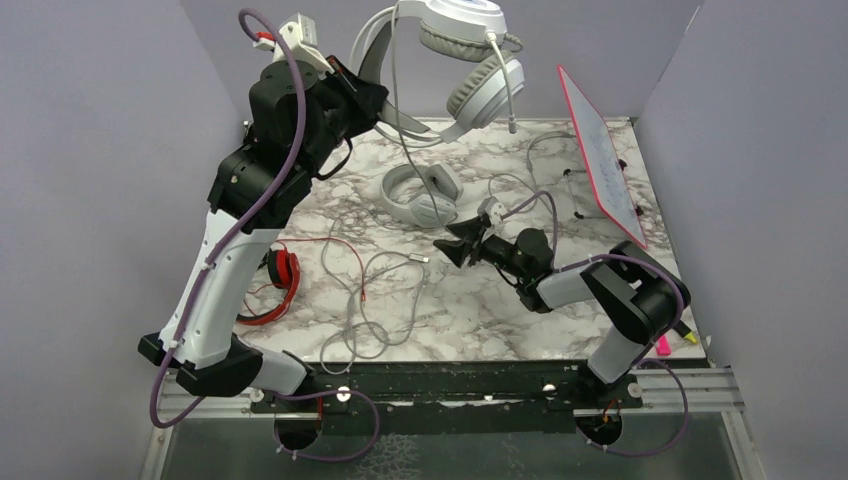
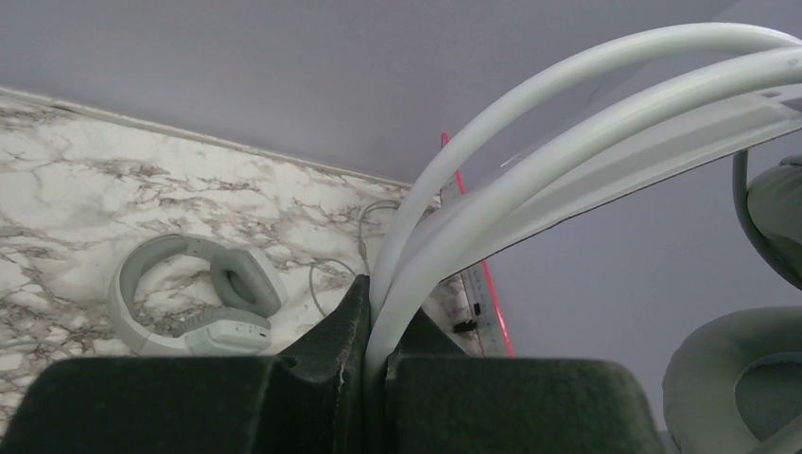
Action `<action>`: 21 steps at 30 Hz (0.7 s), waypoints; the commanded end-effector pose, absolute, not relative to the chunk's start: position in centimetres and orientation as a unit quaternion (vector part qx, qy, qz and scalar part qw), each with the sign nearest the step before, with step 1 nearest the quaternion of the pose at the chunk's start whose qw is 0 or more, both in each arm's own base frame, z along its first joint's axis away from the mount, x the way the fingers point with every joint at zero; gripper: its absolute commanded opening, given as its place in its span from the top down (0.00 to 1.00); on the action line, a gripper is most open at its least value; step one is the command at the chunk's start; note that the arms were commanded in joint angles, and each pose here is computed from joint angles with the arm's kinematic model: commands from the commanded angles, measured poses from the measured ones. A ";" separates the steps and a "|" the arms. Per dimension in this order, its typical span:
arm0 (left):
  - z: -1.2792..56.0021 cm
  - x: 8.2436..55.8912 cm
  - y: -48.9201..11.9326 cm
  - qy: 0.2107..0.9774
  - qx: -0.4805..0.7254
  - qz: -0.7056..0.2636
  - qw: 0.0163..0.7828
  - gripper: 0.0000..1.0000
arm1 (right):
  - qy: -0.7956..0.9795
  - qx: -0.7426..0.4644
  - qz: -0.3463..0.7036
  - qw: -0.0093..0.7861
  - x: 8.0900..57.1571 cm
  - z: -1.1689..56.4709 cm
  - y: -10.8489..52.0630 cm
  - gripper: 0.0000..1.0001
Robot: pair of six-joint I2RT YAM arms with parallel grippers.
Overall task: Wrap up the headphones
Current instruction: Wrap the headphones cable around the headphones.
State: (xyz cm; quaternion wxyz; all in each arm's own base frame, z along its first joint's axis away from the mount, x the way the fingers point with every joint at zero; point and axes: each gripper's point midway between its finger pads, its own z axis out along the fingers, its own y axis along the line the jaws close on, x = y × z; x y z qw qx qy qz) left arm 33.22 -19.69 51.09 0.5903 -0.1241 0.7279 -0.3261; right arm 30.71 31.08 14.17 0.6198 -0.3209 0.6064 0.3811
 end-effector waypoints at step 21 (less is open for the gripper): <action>61.0 26.9 -15.4 0.628 -0.075 -0.352 0.690 1.00 | 0.690 -0.187 0.431 0.551 26.3 15.9 19.6 1.00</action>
